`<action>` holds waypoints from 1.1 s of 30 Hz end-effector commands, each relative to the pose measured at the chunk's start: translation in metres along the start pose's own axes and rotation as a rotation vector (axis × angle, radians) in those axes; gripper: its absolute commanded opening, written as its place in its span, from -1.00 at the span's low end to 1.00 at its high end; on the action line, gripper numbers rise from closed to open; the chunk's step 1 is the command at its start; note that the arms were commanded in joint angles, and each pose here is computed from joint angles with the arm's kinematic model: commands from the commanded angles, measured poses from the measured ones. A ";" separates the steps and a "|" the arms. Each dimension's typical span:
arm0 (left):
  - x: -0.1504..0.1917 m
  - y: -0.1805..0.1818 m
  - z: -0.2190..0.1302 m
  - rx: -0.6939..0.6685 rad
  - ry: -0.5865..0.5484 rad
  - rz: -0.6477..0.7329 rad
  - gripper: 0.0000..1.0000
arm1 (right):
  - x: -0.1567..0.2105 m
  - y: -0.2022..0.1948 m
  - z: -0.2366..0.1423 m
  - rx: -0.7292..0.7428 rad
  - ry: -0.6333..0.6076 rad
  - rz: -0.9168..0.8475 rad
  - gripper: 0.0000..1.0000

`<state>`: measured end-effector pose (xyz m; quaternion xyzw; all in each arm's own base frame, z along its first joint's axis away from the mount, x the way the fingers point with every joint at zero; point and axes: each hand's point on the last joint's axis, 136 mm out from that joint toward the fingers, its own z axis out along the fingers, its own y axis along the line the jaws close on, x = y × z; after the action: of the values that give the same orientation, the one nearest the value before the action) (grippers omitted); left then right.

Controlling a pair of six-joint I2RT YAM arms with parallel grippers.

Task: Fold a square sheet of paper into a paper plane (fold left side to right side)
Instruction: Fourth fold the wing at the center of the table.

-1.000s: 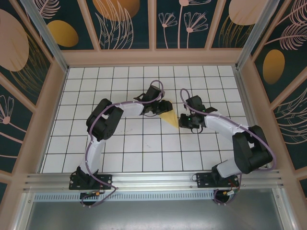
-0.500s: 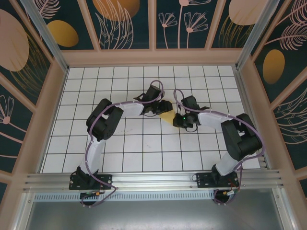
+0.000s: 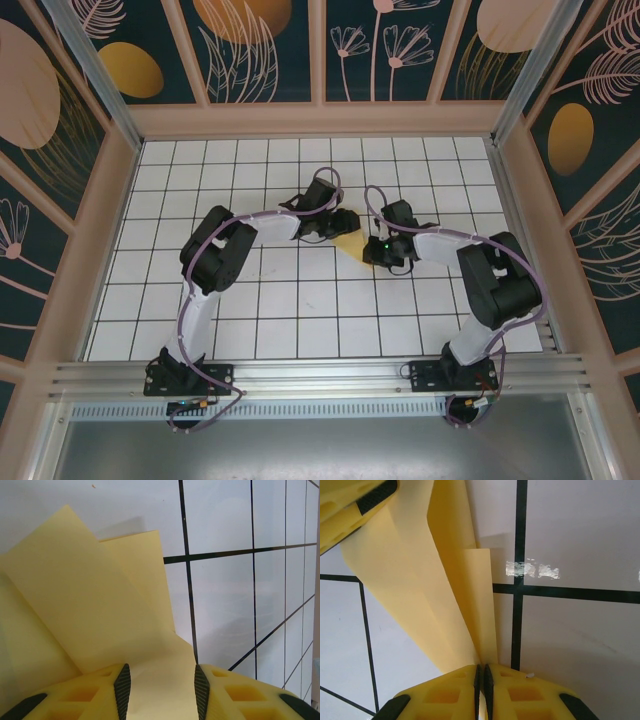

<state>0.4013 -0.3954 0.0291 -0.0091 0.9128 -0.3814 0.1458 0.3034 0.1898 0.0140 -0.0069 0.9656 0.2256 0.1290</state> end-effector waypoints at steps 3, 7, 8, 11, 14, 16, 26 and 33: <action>-0.004 0.064 -0.002 -0.192 0.007 -0.046 -0.10 | 0.040 -0.041 0.015 0.151 0.129 0.030 -0.67; -0.021 0.067 -0.005 -0.195 -0.021 -0.035 -0.04 | 0.045 -0.045 0.017 0.176 0.145 0.027 -0.67; -0.027 0.066 -0.006 -0.191 -0.030 -0.035 -0.04 | 0.045 -0.046 0.017 0.181 0.147 0.027 -0.67; -0.041 0.065 -0.007 -0.187 -0.052 -0.025 -0.02 | 0.050 -0.050 0.018 0.191 0.158 0.031 -0.67; -0.055 0.064 -0.008 -0.184 -0.076 -0.014 0.00 | 0.052 -0.049 0.019 0.186 0.163 0.033 -0.67; -0.065 0.067 -0.010 -0.190 -0.094 -0.016 0.00 | 0.053 -0.049 0.019 0.182 0.163 0.035 -0.67; -0.096 0.051 -0.056 -0.192 -0.205 0.046 -0.03 | 0.051 -0.046 0.021 0.166 0.151 0.041 -0.77; -0.057 0.013 -0.099 -0.013 -0.212 0.052 -0.21 | 0.051 -0.050 0.021 0.188 0.154 0.036 -0.82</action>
<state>0.4424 -0.2938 0.0654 -0.0507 0.9209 -0.3109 0.2294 0.3060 0.1911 0.0126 -0.0090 0.9650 0.2242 0.1360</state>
